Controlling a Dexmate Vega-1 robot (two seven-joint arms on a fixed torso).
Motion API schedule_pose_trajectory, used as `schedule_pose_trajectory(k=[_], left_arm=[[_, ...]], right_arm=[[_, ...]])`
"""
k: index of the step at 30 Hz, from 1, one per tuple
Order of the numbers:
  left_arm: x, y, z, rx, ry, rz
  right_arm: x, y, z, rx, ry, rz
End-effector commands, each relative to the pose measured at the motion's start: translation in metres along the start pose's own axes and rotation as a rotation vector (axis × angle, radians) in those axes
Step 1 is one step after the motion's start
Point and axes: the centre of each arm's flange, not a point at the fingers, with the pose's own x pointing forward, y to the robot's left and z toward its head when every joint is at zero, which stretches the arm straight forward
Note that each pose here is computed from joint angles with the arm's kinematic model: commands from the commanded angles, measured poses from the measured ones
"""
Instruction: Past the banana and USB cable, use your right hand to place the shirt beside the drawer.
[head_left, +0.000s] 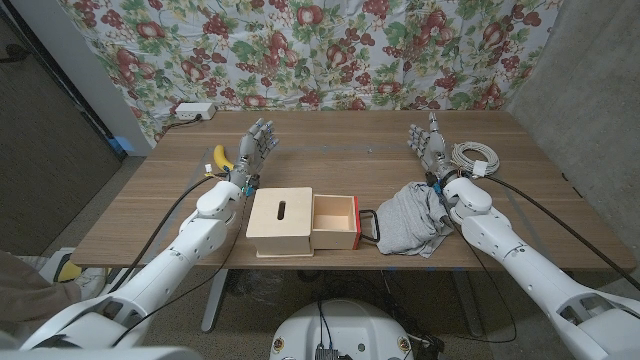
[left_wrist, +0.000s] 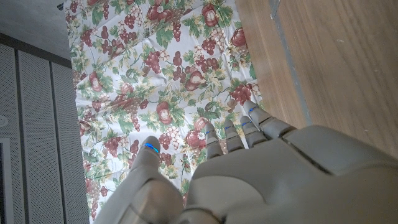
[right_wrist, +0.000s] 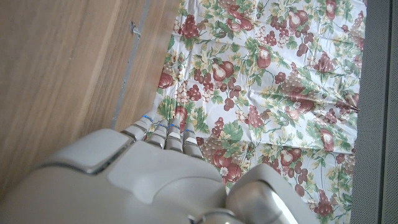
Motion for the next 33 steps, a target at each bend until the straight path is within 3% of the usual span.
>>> schedule_pose_trajectory(k=[1, 22, 33], left_arm=[[0.008, 0.000, -0.003, 0.002, -0.005, -0.013], [0.002, 0.004, -0.002, 0.000, -0.011, -0.006], [-0.002, 0.010, 0.004, 0.013, -0.021, 0.001]], right_arm=[[0.015, -0.002, -0.002, -0.013, 0.006, 0.038], [0.013, 0.003, 0.001, -0.028, -0.014, 0.053], [0.010, 0.004, 0.012, -0.093, -0.032, 0.081]])
